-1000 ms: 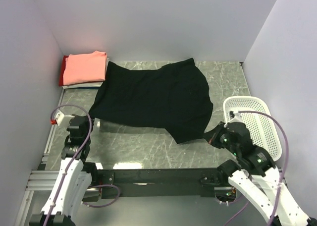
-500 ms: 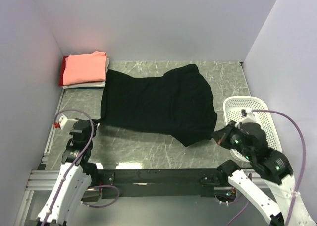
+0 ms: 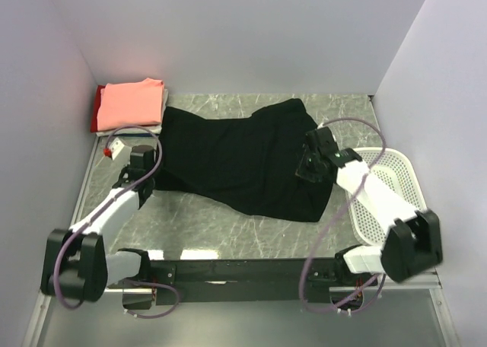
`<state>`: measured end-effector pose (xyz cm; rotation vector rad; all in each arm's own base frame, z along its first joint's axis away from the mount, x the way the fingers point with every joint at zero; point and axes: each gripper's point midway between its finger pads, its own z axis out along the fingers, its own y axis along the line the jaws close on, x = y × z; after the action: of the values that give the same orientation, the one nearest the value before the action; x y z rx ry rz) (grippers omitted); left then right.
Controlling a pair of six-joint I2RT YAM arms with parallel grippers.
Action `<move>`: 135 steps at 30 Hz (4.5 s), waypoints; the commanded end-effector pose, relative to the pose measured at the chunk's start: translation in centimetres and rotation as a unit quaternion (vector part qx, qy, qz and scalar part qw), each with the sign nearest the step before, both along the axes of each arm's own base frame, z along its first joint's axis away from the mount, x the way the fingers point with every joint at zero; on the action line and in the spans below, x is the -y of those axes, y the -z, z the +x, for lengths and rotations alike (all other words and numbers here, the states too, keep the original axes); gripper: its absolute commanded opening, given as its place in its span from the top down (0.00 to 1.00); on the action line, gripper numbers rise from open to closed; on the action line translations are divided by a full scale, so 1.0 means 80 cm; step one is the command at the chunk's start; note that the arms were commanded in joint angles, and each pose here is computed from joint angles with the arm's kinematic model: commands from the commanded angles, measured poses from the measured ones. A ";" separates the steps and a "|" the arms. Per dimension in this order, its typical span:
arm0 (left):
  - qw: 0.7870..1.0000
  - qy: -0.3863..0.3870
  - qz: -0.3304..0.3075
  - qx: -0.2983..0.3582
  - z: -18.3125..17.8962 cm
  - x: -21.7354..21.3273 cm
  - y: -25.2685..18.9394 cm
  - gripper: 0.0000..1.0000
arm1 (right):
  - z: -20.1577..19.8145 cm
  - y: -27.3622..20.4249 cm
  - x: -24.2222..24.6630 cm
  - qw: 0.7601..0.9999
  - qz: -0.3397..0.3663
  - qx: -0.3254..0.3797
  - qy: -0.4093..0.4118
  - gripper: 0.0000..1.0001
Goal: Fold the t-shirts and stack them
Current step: Flatten the tshirt out
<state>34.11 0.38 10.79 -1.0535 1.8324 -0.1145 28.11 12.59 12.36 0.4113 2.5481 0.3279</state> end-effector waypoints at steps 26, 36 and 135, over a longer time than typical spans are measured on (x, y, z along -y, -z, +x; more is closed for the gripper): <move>0.998 -0.042 0.040 -0.022 0.120 -0.010 0.011 0.99 | 0.204 -0.075 0.035 0.994 0.027 0.101 0.039 1.00; 0.999 -0.029 0.035 -0.017 0.135 -0.017 0.012 0.99 | 0.226 -0.067 0.043 0.994 0.023 0.093 0.050 1.00; 0.817 0.213 0.081 0.530 0.206 -0.050 -0.605 1.00 | 0.107 -0.591 0.137 0.777 0.070 0.606 0.151 1.00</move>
<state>53.31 4.09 58.09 -0.3020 1.0266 -0.6480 37.57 3.60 60.17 0.3867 1.2225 0.5143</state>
